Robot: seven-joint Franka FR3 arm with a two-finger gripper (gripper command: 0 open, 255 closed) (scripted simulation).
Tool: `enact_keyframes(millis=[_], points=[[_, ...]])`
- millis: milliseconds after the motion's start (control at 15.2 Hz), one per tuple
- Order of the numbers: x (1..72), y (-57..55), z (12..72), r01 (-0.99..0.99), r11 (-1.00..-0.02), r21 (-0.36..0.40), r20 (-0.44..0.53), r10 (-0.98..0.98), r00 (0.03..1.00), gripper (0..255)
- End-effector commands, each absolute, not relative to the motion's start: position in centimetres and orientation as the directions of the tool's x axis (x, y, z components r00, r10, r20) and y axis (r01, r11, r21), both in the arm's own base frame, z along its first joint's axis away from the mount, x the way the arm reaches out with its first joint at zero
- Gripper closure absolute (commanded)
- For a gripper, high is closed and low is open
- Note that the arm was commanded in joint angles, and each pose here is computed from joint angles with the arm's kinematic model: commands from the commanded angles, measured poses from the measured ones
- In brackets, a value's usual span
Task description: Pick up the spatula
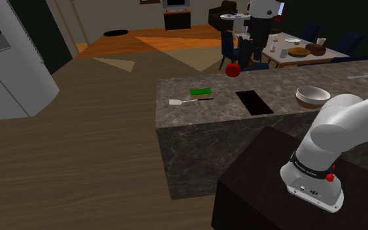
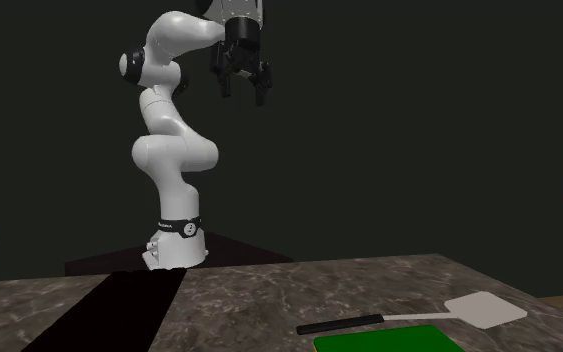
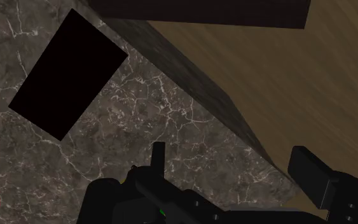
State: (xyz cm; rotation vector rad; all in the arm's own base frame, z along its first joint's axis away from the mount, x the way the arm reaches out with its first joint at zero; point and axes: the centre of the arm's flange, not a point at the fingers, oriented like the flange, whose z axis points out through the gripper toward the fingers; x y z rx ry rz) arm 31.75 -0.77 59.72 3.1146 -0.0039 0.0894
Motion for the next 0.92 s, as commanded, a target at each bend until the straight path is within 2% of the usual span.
enact_keyframes(millis=[0,858], points=[[31.7,-0.8,59.7,-0.003,-1.0,0.026,0.057,-0.002,0.998,0],[45.8,-4.2,49.8,0.314,-0.949,0.028,0.012,0.315,0.949,0]])
